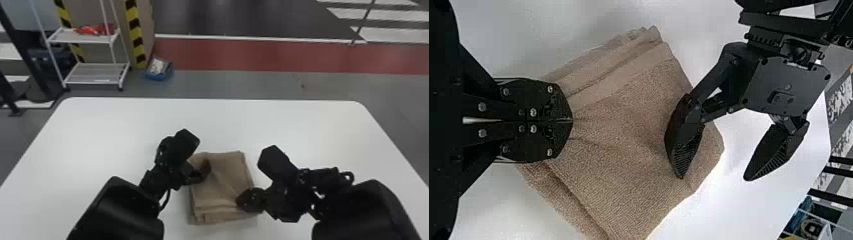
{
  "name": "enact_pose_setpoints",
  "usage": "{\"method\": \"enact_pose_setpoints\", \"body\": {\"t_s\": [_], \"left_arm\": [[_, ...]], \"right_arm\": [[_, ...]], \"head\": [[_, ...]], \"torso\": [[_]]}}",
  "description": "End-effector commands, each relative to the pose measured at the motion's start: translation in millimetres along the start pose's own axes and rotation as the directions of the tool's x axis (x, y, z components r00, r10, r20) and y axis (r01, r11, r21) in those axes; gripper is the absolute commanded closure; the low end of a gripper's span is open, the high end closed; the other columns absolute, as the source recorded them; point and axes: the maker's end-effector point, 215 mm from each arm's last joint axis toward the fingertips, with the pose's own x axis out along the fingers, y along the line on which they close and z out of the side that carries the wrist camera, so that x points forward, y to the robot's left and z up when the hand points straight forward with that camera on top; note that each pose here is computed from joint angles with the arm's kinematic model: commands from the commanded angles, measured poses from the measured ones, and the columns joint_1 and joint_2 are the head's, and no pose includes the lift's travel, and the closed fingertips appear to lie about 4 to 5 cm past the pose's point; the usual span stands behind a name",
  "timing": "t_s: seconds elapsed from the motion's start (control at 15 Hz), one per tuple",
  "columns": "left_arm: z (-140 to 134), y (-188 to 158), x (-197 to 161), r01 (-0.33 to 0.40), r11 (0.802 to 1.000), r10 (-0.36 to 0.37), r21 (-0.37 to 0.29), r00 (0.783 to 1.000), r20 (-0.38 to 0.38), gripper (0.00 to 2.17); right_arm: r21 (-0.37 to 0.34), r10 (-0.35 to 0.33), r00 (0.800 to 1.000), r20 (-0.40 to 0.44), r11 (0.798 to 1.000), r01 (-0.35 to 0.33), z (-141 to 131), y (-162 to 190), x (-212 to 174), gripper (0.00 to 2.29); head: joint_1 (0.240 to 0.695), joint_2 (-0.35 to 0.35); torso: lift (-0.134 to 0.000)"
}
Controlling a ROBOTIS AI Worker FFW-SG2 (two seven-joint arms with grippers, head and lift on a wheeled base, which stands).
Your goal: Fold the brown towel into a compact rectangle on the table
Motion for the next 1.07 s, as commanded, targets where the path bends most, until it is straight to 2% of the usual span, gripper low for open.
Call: {"method": "enact_pose_setpoints", "body": {"t_s": [0.0,0.2,0.33,0.47,0.6,0.73,0.87,1.0], "left_arm": [[-1.7,6.5,3.6,-0.005,1.000,0.005,0.003,1.000,0.003,0.08],[-7.0,10.3,1.5,0.015,1.000,-0.015,-0.005,1.000,-0.002,0.08],[-9.2,5.1,-7.3,0.036,0.999,-0.036,-0.010,0.999,0.003,0.08],[-9.3,4.8,-14.1,0.041,0.999,-0.040,-0.016,0.999,0.009,0.08],[-5.6,1.8,-17.0,0.050,0.999,-0.050,-0.016,0.999,0.017,0.08],[-0.5,-1.2,-17.4,0.056,0.998,-0.056,-0.007,0.998,0.036,0.08],[0.0,-6.6,-18.7,0.073,0.997,-0.073,-0.001,0.996,0.046,0.08],[-3.2,-9.7,-20.3,0.081,0.997,-0.081,-0.003,0.996,0.045,0.08]], "right_arm": [[0.000,0.002,1.000,-0.003,1.000,-0.002,-3.9,0.9,0.8,1.96],[0.018,0.006,1.000,0.021,1.000,-0.006,-7.1,-3.6,-3.3,1.96],[0.053,-0.003,0.995,0.101,0.999,-0.002,7.1,-12.7,-21.8,1.96],[0.093,-0.032,0.981,0.191,0.996,0.015,30.3,-24.1,-45.8,1.96],[0.191,-0.083,0.956,0.281,0.981,0.030,50.3,-45.0,-61.9,1.96],[0.223,-0.173,0.950,0.259,0.968,0.116,54.1,-65.3,-54.0,1.96],[0.249,-0.209,0.957,0.200,0.956,0.157,46.0,-80.7,-22.7,1.96],[0.252,-0.212,0.963,0.168,0.953,0.166,48.7,-87.6,4.0,1.96]], "head": [[0.695,-0.046],[0.695,-0.043],[0.695,-0.042],[0.695,-0.047],[0.695,-0.049],[0.695,-0.054],[0.695,-0.066],[0.695,-0.066]], "torso": [[-0.124],[-0.124],[-0.124],[-0.124],[-0.124],[-0.124],[-0.124],[-0.124]]}}
